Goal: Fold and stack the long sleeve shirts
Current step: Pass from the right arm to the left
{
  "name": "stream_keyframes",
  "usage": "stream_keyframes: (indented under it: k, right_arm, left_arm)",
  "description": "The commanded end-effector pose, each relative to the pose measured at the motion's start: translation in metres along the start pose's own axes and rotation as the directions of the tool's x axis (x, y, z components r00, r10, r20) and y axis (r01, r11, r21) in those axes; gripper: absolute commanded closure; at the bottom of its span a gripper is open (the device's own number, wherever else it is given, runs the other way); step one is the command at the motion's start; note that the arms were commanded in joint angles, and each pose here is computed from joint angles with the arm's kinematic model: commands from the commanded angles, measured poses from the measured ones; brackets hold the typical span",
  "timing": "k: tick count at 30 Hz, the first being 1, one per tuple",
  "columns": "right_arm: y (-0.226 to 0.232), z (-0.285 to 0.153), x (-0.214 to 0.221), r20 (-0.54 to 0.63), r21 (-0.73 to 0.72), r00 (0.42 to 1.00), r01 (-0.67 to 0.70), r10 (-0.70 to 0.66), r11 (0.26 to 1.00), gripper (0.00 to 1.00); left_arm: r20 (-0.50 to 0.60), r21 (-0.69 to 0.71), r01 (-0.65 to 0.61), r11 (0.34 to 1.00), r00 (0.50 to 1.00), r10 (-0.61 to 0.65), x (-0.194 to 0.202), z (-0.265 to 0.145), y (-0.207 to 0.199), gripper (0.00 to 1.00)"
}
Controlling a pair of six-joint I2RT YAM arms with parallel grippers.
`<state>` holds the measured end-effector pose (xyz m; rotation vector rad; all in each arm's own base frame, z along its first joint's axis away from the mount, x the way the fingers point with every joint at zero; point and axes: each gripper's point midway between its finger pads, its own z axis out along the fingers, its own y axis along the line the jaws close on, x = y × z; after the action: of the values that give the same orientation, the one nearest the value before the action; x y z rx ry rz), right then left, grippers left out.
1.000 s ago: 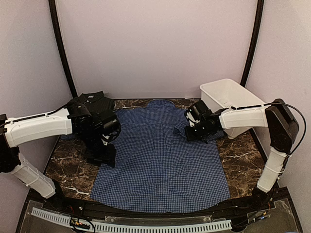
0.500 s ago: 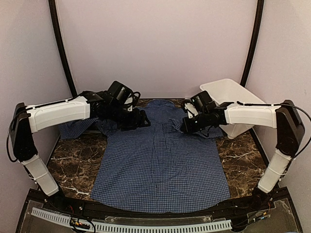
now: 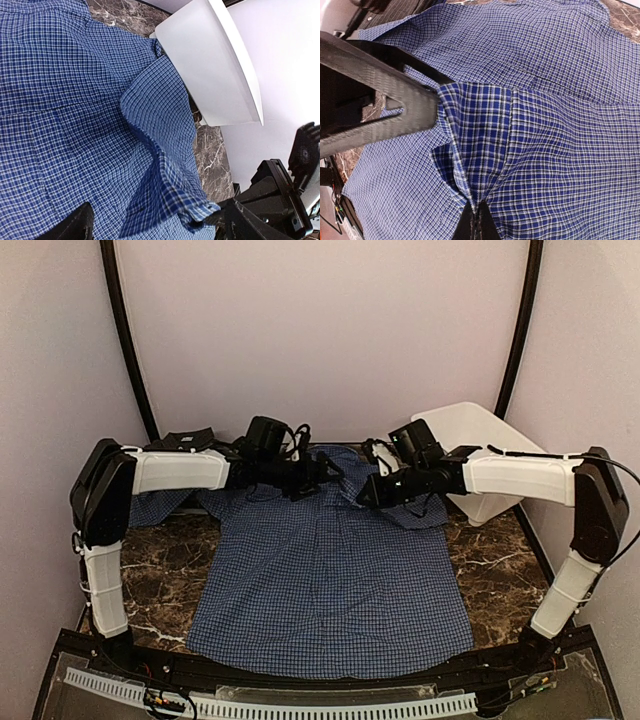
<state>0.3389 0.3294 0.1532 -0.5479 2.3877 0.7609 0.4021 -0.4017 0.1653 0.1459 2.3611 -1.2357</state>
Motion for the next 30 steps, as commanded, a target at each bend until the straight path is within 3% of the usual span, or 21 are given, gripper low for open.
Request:
stream_keyframes:
  k: [1, 6, 13, 15, 21, 27, 30]
  right_arm:
    - [0.022, 0.005, -0.017, 0.045, -0.063, 0.999, 0.008, -0.005, 0.998, 1.0]
    - [0.025, 0.016, -0.012, 0.03, -0.066, 1.0, 0.008, -0.006, 0.998, 1.0]
    - [0.033, 0.031, -0.01, 0.026, -0.073, 1.0, 0.0, 0.002, 0.997, 1.0]
    - [0.036, 0.034, -0.01, 0.027, -0.082, 1.0, -0.005, 0.007, 0.997, 1.0]
    - [0.042, 0.044, -0.008, 0.019, -0.086, 1.0, -0.003, 0.004, 0.996, 1.0]
    - [0.042, 0.052, -0.004, 0.015, -0.074, 1.0, 0.002, -0.001, 0.997, 1.0]
    - [0.04, 0.054, -0.001, 0.014, -0.056, 1.0, 0.007, -0.006, 0.998, 1.0]
  left_arm:
    - [0.006, 0.134, 0.032, 0.99, 0.999, -0.033, -0.009, 0.004, -0.028, 0.11]
    - [-0.02, 0.136, 0.079, 0.988, 0.997, -0.077, -0.002, 0.007, -0.024, 0.15]
    - [-0.077, 0.03, 0.167, 0.986, 0.983, -0.164, 0.019, 0.01, 0.003, 0.39]
    - [-0.085, -0.018, 0.172, 0.985, 0.981, -0.173, 0.024, 0.011, 0.011, 0.41]
    - [-0.116, -0.124, 0.196, 0.973, 0.971, -0.21, 0.041, 0.01, 0.034, 0.41]
    - [-0.152, -0.116, 0.255, 0.96, 0.95, -0.271, 0.054, 0.011, 0.036, 0.42]
    - [-0.15, -0.124, 0.269, 0.955, 0.947, -0.286, 0.056, 0.01, 0.039, 0.36]
